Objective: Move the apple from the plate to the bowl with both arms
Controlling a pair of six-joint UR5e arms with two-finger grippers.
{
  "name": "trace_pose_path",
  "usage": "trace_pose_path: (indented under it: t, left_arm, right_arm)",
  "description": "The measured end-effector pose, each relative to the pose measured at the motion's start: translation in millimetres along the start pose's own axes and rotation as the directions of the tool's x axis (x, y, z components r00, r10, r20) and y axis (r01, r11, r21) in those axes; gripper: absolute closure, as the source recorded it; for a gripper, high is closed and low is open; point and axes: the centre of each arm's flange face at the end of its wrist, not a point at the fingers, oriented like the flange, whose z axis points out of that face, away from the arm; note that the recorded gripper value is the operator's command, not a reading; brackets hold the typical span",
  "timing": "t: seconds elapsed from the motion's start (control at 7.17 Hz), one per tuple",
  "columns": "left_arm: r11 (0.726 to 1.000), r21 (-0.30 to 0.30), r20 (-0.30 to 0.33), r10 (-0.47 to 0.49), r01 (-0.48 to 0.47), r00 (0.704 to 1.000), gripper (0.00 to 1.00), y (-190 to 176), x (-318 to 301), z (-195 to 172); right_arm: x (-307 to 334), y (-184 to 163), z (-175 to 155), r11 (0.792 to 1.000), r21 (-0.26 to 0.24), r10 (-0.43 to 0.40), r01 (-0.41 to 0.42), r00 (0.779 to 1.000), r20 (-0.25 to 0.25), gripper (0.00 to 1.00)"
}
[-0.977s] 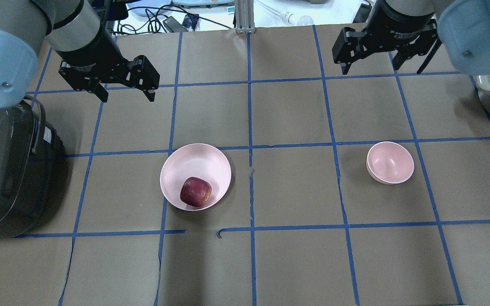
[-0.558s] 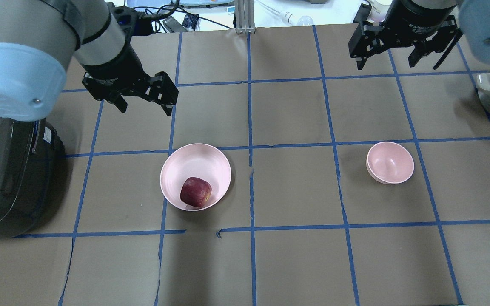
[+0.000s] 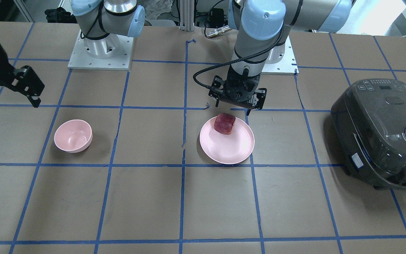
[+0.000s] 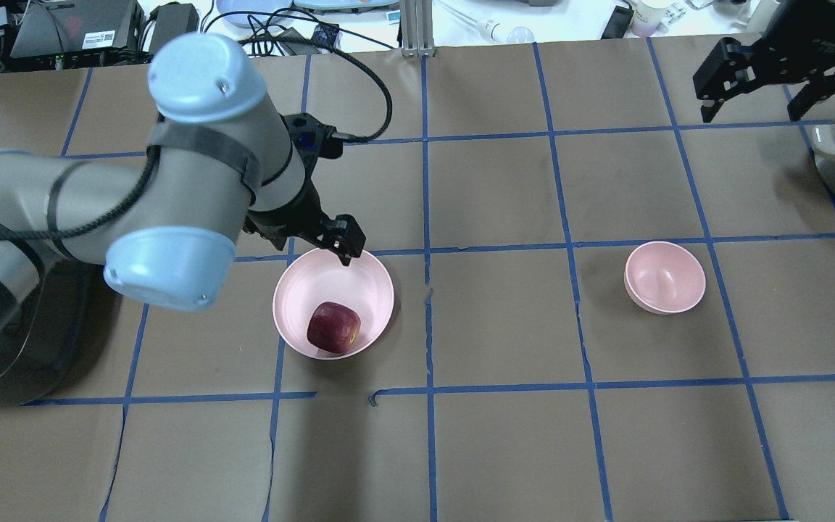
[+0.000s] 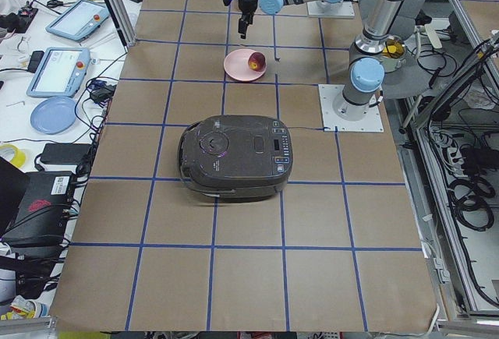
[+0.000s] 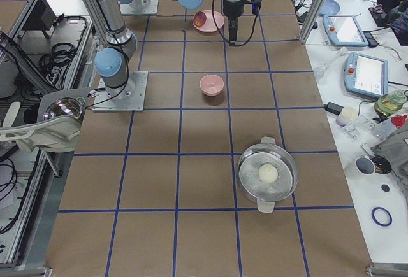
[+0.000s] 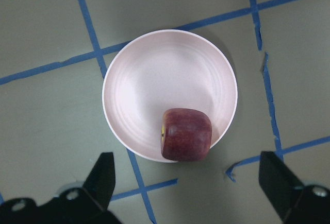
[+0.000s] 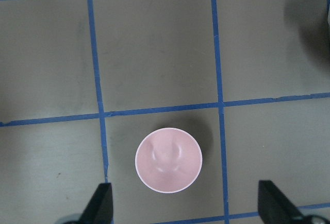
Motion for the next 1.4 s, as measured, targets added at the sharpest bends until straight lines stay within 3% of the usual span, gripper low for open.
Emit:
trace_pose_path:
  t: [0.42,0.7,0.84,0.98,1.12,1.26,1.4]
  left_arm:
    - [0.998,0.015,0.039,0.055,-0.056,0.998,0.00,19.0,3.6,69.3]
    - [0.998,-0.015,0.049,0.069,-0.068,0.996,0.00,24.3,8.2,88.2]
    - [0.996,-0.028,0.049,0.086,-0.085,0.995,0.00,27.1,10.5,93.3]
    - [0.994,-0.038,0.052,0.108,-0.107,0.993,0.00,29.7,11.6,96.4]
    - [0.990,-0.051,0.050,0.134,-0.132,0.990,0.00,32.9,12.7,101.1]
    - [0.987,-0.064,0.044,0.148,-0.145,0.988,0.00,34.2,13.2,107.3]
    - [0.985,-0.079,0.038,0.155,-0.151,0.987,0.00,34.4,13.3,114.9]
  right_arm:
    - [36.1,1.3,76.1,0.996,-0.078,-0.037,0.041,0.998,0.046,0.00]
    - [30.7,16.2,176.1,0.996,-0.082,-0.038,0.043,0.998,0.054,0.01]
    - [25.4,27.8,221.8,0.996,-0.084,-0.039,0.043,0.998,0.056,0.25]
    - [20.7,39.4,254.0,0.995,-0.092,-0.039,0.044,0.997,0.059,0.61]
    - [16.9,49.1,272.7,0.993,-0.103,-0.041,0.048,0.997,0.064,0.88]
    - [14.9,54.7,281.2,0.993,-0.104,-0.053,0.060,0.996,0.066,1.00]
    - [14.4,56.3,283.8,0.992,-0.097,-0.072,0.078,0.995,0.065,1.00]
